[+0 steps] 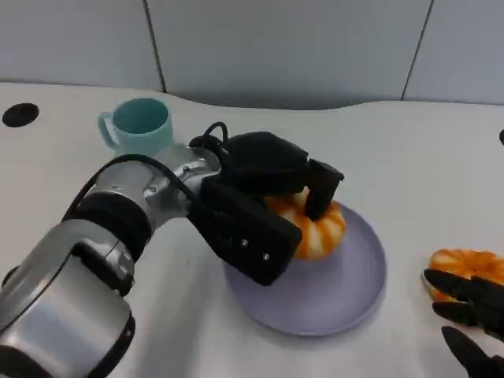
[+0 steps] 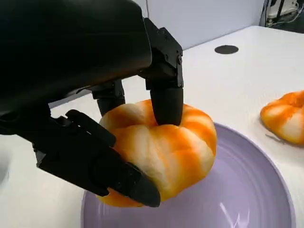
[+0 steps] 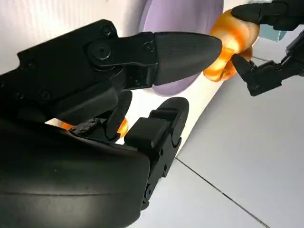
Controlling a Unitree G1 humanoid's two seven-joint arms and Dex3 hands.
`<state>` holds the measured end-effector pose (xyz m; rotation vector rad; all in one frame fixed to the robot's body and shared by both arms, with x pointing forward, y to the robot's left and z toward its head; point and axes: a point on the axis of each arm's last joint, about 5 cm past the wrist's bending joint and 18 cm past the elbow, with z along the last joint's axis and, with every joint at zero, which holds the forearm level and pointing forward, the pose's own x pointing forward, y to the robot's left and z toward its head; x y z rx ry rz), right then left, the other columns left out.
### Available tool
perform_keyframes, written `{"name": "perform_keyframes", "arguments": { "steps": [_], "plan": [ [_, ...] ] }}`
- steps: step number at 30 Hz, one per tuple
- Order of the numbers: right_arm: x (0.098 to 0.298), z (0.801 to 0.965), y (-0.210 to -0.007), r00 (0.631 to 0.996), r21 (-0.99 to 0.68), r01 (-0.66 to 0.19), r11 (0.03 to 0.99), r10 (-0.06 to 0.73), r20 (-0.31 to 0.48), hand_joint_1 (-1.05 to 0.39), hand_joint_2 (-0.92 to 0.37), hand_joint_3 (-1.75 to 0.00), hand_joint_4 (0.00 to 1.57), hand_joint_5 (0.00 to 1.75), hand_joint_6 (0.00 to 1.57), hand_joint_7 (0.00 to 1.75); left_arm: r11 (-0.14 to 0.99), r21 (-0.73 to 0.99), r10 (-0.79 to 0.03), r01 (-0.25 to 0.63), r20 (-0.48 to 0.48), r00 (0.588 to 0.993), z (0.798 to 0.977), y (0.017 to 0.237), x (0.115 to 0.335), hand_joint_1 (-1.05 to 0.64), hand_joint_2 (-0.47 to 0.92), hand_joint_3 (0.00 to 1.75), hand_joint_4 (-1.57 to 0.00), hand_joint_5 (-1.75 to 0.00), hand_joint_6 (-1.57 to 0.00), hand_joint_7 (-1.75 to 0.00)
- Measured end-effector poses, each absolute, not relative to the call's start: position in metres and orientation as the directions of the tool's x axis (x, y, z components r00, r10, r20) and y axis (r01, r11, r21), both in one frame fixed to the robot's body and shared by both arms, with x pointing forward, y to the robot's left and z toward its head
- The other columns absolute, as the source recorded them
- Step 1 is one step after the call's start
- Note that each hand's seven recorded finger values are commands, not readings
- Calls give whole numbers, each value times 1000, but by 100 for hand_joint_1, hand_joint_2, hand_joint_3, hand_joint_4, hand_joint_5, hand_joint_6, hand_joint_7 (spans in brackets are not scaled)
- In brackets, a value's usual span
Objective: Grasp the bread from the table and place it into the plate.
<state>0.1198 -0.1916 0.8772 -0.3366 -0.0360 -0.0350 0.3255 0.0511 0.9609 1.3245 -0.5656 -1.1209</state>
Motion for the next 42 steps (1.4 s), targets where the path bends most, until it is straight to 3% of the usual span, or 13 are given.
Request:
{"name": "perform_keyframes", "arguments": {
  "steps": [5,6,7,8,10,13,18,35,39,42],
  "plan": [
    [120,878,-191,998,-330,44,943,-28,55,-40,-92,-38,77,32,77,0,-177,925,-865,335,-308,396,963,54,327,-43,81,3,-36,-159,-28,-153],
    [120,878,-191,998,-330,45,943,-29,56,-40,-92,-38,76,31,77,0,-180,924,-864,338,-313,395,963,54,327,-55,83,2,-22,-119,-26,-106],
    [120,878,-191,998,-330,50,943,-31,61,-39,-92,-38,76,30,77,0,-193,916,-862,353,-330,385,964,55,328,-61,85,1,-18,-84,-35,-56],
    [120,877,-191,997,-332,58,942,-36,71,-39,-92,-38,76,30,77,0,-227,898,-856,376,-368,362,966,54,328,-63,86,0,-18,-71,-40,-35],
    [120,878,-191,994,-339,76,938,-46,94,-39,-92,-39,76,28,78,0,-287,864,-848,413,-430,311,970,54,329,-65,86,0,-16,-58,-44,-17],
    [120,878,-191,992,-343,90,935,-54,112,-39,-92,-39,77,27,77,0,-319,840,-842,440,-464,276,975,53,329,-65,86,0,-13,-53,-44,-10],
    [120,877,-191,991,-343,96,934,-60,116,-38,-92,-40,77,25,77,0,-328,822,-838,465,-481,258,982,53,331,-66,86,0,-10,-48,-40,-6],
    [120,877,-190,989,-366,121,923,-80,126,-40,-92,-39,81,19,77,0,-334,807,-835,487,-493,245,1004,61,337,-71,85,0,0,-28,-30,-1],
    [120,877,-189,989,-365,123,923,-84,121,-40,-92,-39,82,18,77,0,-307,817,-852,488,-464,241,1012,63,338,-71,88,1,-3,-27,-30,-1],
    [119,877,-189,989,-364,125,923,-86,121,-39,-92,-38,82,17,77,0,-222,853,-891,473,-375,257,1025,76,340,-69,91,2,-9,-29,-33,-2]
  ]
}}
